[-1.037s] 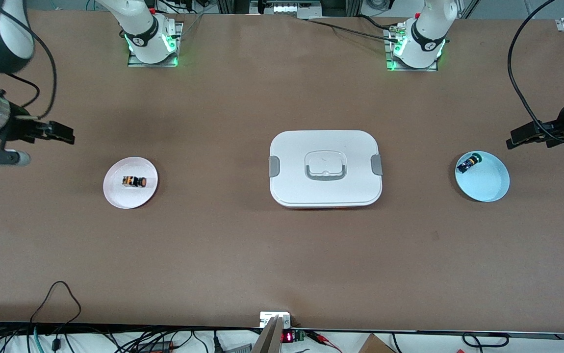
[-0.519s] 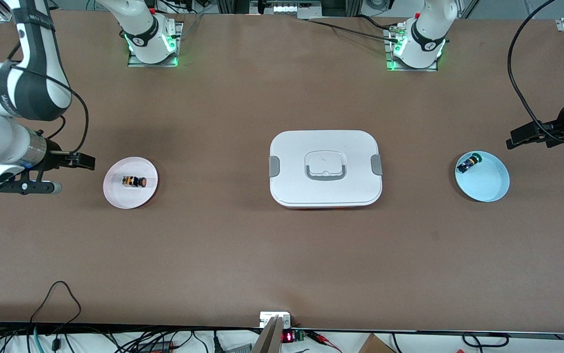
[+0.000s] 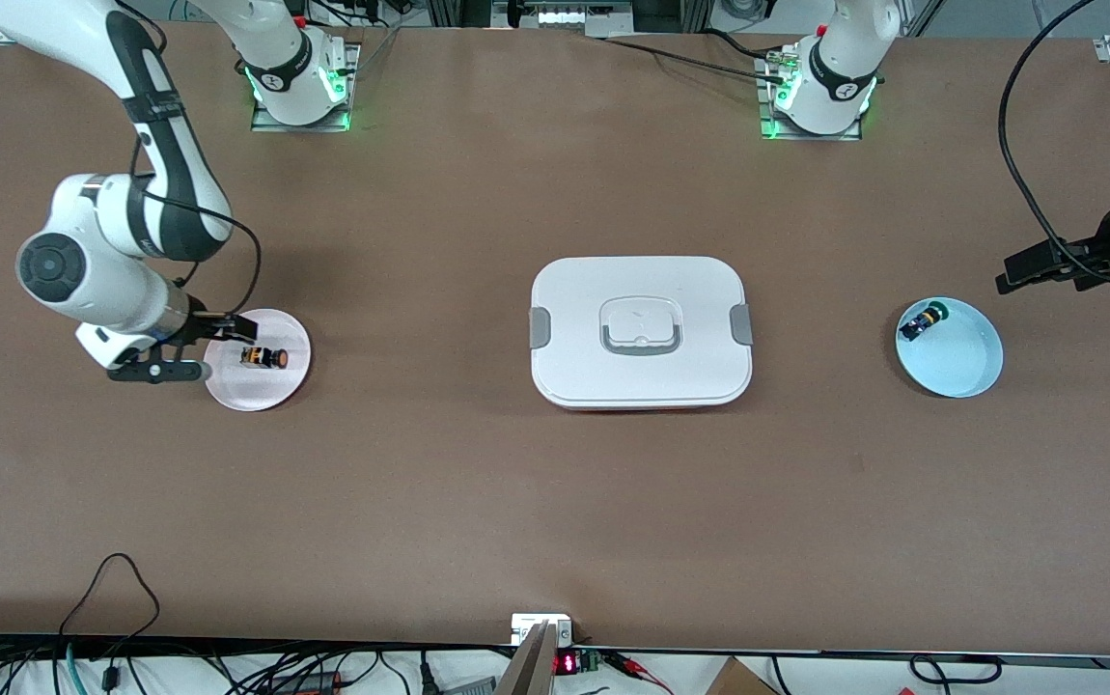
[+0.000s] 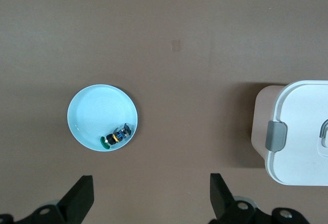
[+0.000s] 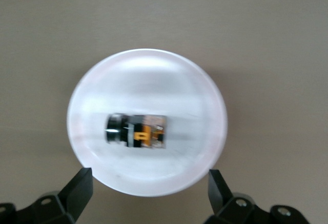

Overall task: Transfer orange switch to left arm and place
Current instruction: 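Move the right gripper down over the switch on the white plate, then close the right gripper on the black-and-orange switch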

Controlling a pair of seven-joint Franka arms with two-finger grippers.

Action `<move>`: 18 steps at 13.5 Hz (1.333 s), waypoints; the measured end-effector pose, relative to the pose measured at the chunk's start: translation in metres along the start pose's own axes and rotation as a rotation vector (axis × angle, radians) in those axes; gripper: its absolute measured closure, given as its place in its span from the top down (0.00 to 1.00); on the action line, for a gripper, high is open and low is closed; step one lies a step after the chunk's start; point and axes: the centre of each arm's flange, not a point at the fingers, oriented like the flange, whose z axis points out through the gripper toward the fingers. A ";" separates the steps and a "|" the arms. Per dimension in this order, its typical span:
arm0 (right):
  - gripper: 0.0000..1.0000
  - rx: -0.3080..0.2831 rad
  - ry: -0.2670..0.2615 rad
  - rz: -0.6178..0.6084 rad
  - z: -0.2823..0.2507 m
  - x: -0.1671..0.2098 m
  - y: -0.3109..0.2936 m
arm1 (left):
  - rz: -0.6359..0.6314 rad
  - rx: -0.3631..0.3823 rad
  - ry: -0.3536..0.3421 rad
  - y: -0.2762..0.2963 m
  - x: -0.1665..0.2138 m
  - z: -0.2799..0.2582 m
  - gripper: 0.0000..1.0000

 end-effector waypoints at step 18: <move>1.00 0.031 0.004 0.014 0.072 0.010 -0.016 | 0.000 0.000 0.017 0.000 0.002 -0.001 1.00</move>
